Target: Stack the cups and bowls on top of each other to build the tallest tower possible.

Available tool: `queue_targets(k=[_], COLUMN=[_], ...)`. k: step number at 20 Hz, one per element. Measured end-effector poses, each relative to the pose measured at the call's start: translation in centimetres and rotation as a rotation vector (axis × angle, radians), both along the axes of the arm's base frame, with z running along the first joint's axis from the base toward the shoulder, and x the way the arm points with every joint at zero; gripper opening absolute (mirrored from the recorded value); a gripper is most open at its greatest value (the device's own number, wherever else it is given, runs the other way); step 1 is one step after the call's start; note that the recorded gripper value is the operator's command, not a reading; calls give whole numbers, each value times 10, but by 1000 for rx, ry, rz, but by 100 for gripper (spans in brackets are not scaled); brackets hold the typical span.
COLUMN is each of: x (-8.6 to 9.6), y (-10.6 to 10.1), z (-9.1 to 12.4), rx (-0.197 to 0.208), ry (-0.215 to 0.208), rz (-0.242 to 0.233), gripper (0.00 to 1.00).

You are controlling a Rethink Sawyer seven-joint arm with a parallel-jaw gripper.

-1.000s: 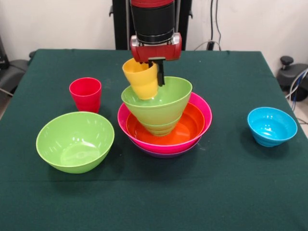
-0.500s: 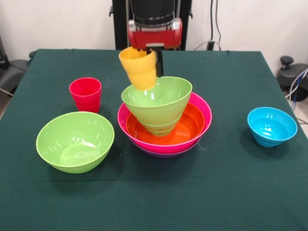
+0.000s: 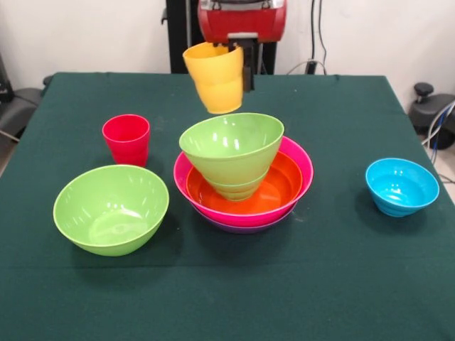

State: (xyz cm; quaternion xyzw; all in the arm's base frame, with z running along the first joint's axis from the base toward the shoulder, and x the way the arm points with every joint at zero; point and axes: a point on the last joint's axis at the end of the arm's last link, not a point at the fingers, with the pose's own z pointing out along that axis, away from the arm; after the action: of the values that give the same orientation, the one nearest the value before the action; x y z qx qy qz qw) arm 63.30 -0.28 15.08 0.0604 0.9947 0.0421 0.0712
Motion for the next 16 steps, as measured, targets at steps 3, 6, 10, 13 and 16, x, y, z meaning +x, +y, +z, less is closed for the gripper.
queue_targets(k=[3,6,10,13,16], x=[3,5,7,7,6], y=[8,13,15,14,12], z=[8,17,24,24,24], rx=[9,13,14,12,11], ry=[2,4,-3,-3,-3], rz=[-6,-11,-15,-16,-20], gripper=[0,0,0,0,0])
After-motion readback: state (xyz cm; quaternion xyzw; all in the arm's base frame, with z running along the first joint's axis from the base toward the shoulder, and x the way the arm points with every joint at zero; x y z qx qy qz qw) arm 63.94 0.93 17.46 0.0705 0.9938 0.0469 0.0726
